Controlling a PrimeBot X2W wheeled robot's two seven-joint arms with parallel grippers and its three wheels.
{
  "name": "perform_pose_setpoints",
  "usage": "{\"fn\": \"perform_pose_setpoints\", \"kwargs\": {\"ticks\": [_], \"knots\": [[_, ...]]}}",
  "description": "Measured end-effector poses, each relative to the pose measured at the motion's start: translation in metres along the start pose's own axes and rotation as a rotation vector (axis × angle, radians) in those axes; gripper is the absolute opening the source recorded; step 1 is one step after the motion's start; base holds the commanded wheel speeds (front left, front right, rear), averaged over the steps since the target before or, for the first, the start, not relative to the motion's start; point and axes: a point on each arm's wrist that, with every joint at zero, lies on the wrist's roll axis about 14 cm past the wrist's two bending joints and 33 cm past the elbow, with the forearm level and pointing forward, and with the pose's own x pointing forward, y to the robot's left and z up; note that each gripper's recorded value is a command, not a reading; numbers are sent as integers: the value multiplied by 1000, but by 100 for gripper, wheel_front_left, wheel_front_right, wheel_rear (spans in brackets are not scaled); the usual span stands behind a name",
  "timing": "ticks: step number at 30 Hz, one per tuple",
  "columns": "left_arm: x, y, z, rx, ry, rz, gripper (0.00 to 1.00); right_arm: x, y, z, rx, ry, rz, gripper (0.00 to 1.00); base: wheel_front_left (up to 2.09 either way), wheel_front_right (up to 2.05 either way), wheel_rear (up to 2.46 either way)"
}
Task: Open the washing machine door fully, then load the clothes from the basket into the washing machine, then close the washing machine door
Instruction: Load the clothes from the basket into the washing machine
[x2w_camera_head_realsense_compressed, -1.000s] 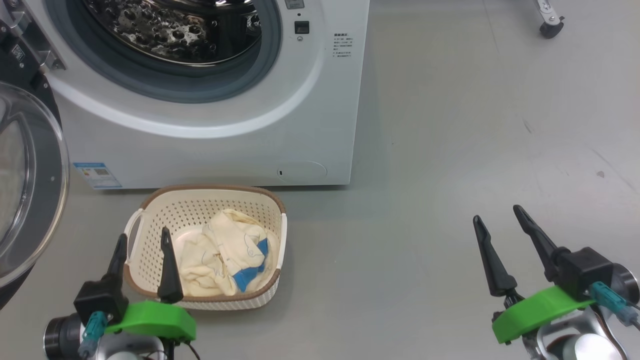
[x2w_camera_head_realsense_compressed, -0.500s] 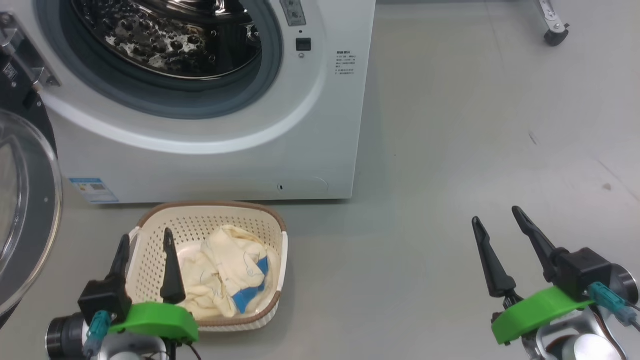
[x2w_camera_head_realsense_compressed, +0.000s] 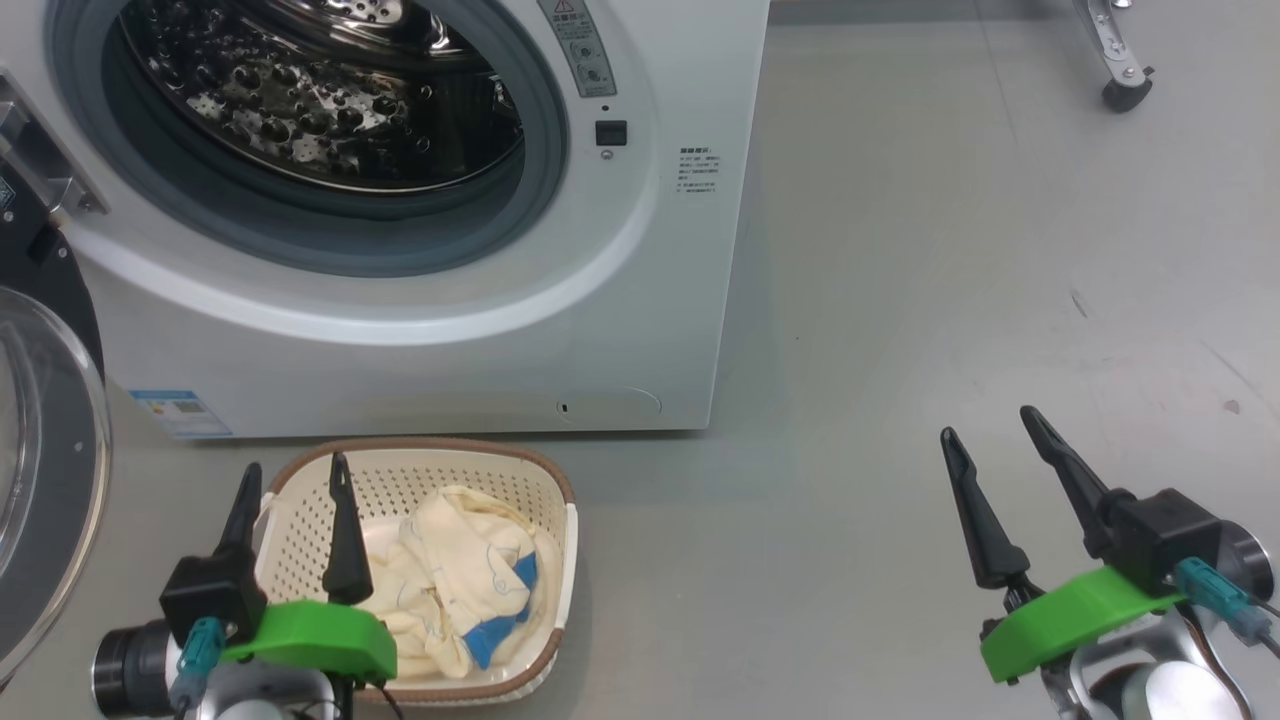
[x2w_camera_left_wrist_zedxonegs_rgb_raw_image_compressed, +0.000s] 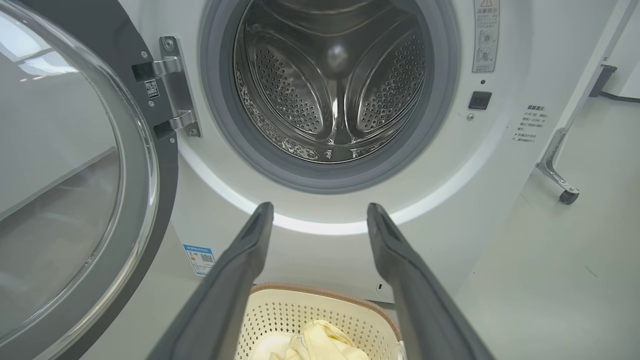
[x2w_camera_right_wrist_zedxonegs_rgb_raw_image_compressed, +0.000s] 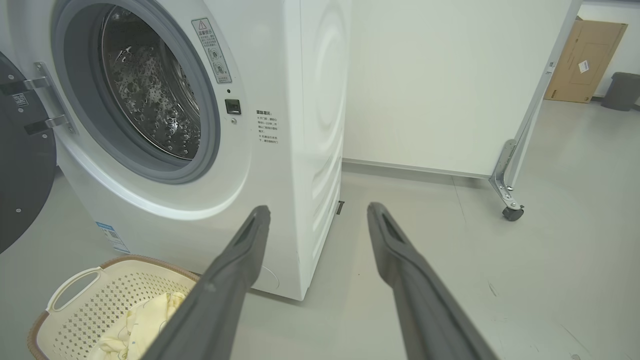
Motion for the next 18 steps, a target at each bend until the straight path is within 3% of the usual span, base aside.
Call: {"fn": "perform_pose_setpoints", "kwargs": {"ticks": [18], "knots": [[-2, 2, 2, -5, -9, 8, 100, 1, 3, 1, 1, -4, 10, 100, 0, 0, 0]]}}
